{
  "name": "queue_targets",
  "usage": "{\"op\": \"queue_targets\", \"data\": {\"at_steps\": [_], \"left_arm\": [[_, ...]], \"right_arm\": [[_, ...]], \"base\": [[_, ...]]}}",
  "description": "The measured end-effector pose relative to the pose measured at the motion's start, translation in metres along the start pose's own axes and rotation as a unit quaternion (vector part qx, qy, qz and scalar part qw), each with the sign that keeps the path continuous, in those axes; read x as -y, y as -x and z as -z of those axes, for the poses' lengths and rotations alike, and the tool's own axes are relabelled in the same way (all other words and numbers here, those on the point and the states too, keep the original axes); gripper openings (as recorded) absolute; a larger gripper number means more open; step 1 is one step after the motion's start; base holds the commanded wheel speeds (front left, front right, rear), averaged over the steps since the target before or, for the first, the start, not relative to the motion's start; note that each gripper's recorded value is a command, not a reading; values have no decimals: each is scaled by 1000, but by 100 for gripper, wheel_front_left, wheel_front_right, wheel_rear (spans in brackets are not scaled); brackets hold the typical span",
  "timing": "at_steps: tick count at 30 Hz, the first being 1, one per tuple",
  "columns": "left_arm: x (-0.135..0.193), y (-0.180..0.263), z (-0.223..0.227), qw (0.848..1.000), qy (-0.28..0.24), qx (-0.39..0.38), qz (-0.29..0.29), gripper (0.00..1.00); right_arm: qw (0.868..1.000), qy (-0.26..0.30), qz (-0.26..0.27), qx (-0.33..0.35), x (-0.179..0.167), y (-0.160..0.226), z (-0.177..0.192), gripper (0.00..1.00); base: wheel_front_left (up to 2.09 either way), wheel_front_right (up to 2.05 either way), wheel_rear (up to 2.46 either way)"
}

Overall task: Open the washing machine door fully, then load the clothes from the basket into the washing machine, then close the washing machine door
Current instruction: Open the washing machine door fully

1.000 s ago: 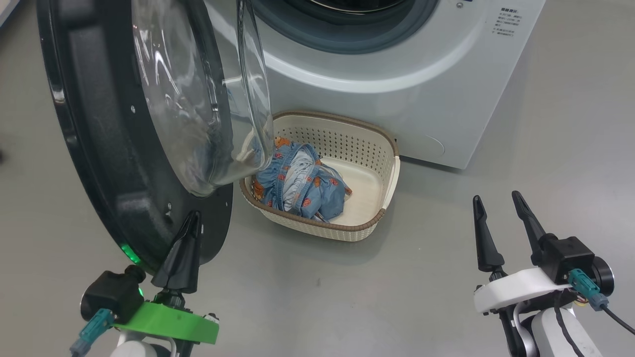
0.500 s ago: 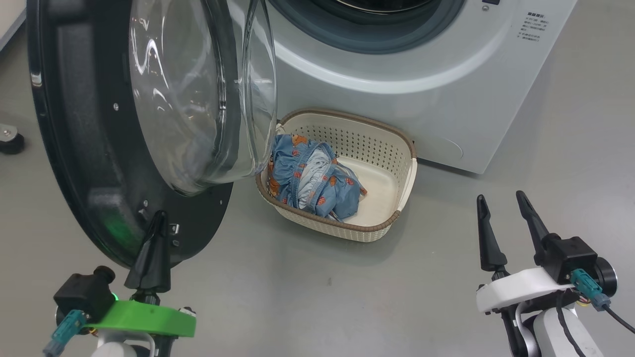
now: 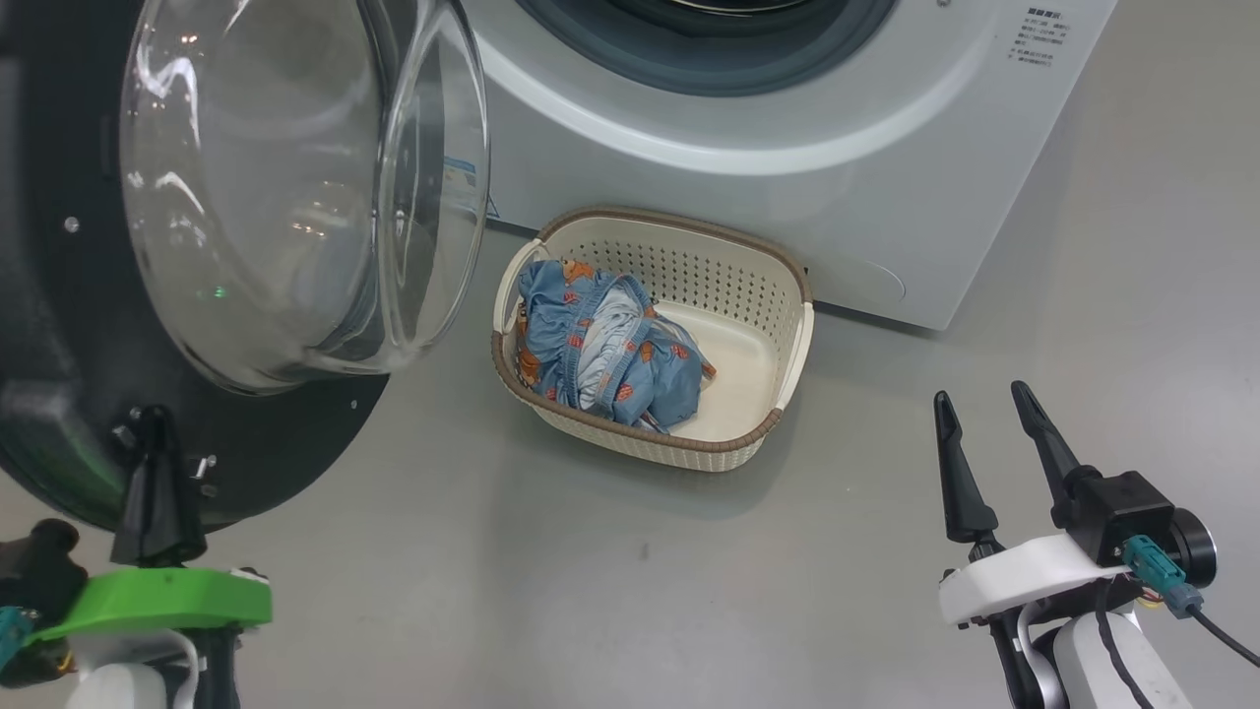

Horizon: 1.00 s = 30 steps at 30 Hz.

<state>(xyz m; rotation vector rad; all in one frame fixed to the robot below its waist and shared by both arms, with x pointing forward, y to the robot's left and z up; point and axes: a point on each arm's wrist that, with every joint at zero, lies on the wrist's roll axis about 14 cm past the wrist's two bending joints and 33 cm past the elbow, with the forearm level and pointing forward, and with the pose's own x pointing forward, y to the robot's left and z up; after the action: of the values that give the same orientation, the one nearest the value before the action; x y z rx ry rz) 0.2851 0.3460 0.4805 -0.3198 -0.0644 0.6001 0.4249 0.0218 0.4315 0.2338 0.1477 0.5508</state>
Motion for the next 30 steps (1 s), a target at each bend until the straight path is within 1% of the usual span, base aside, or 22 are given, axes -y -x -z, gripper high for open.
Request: {"op": "queue_targets", "data": {"at_steps": [15, 24, 30], "left_arm": [[-39, -24, -8, 997, 8, 14, -78, 0], [-65, -42, -22, 994, -10, 27, -109, 0], [-72, -54, -25, 993, -13, 28, -116, 0]], "right_arm": [[1000, -2, 16, -10, 14, 2, 9, 100], [1000, 2, 18, -18, 21, 3, 15, 100], [1000, 2, 24, -19, 26, 4, 17, 100]], "base": [[0, 0, 0], [0, 0, 0], [0, 0, 0]]}}
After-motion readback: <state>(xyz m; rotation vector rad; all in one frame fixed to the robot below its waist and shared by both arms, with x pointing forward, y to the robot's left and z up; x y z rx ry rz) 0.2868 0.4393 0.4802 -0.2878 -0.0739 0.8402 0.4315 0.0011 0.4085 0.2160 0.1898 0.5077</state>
